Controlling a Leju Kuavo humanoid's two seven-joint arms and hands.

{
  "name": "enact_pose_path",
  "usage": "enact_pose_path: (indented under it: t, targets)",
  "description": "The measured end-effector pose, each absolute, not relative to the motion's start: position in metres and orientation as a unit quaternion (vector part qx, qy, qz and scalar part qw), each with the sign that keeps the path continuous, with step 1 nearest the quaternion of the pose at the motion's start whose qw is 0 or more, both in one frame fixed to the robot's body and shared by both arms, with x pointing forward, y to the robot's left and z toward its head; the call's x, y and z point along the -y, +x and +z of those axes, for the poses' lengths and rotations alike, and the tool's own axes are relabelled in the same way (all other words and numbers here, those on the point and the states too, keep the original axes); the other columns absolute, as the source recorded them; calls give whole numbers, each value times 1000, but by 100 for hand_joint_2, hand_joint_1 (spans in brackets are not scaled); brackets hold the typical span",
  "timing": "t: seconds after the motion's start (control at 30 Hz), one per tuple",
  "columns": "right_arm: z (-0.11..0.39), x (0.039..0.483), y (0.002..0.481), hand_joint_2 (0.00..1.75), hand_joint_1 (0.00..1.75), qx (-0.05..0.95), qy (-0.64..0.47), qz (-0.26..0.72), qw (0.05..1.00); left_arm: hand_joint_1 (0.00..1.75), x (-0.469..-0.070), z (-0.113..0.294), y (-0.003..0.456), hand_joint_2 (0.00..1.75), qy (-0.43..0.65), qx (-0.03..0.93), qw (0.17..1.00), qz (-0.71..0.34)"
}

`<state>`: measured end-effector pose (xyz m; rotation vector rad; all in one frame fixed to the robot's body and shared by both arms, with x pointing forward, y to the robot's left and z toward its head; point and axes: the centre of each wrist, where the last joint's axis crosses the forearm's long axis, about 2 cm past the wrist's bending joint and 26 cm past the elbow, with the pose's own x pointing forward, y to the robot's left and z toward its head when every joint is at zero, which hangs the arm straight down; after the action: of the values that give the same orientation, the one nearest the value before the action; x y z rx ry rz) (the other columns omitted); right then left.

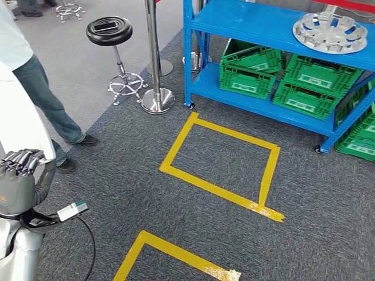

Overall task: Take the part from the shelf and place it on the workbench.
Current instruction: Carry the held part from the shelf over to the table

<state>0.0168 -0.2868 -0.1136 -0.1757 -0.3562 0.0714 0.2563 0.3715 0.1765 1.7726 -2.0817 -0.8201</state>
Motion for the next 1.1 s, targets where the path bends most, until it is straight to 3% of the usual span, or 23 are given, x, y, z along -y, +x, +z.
enact_pose_path:
  t: [1.1]
  targets:
    - [-114,287,16,175,0,175,-87,35,980,175,-373,177,258,175,615,722,141,-285]
